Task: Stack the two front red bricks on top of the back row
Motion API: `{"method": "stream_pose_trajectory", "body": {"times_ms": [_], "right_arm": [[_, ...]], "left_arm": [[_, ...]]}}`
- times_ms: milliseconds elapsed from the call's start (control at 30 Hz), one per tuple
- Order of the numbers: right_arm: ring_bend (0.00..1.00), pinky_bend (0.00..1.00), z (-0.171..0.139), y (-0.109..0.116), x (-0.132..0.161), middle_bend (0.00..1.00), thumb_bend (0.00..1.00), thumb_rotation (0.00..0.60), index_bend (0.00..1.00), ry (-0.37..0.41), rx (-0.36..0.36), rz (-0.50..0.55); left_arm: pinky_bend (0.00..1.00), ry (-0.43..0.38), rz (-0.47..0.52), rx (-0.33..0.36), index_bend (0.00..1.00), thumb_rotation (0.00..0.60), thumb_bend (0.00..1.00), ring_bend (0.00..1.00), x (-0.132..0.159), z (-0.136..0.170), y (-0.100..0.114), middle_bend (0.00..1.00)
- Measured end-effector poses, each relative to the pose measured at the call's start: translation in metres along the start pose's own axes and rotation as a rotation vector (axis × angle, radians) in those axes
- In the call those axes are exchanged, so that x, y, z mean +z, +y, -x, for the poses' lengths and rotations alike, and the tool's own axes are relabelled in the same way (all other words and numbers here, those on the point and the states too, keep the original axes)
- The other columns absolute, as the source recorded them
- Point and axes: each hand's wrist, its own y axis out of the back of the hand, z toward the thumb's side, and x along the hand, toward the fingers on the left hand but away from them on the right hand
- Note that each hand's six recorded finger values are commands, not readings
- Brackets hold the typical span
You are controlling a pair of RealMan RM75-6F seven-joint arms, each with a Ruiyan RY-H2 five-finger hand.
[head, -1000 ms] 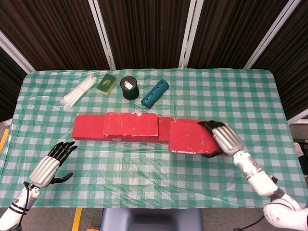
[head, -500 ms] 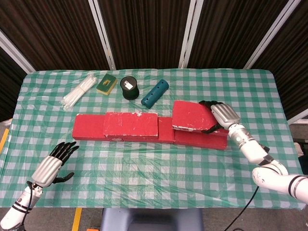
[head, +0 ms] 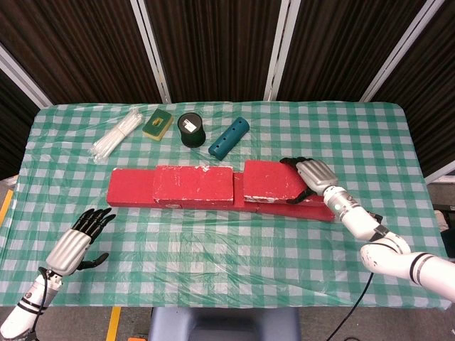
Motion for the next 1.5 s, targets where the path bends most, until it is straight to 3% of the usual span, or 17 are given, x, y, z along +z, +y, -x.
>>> {"method": "stream_pose_trajectory", "body": {"times_ms": [867,1300,1500], "right_arm": [[0.26,0.38,0.01,-0.015,0.018,0.37,0.09,0.6,0.32,-0.024,0.028,-0.003],[0.23,0.36,0.014,-0.024,0.021,0.37,0.09,0.6,0.18,-0.043,0.039,-0.008],[0.14,0.33,0.015,-0.025,0.023,0.26,0.09,0.6,0.07,-0.041,0.034,-0.012]], "left_arm": [[0.0,-0.013,0.006,-0.005,0.0,0.6,0.29,0.0,0.003,0.001,0.0,0.0],[0.0,-0.017,0.019,-0.005,0.0,0.6,0.29,0.0,0.004,0.002,0.0,0.0],[0.0,-0.016,0.019,-0.01,0.0,0.6,0.29,0.0,0.004,0.002,0.0,0.0]]}}
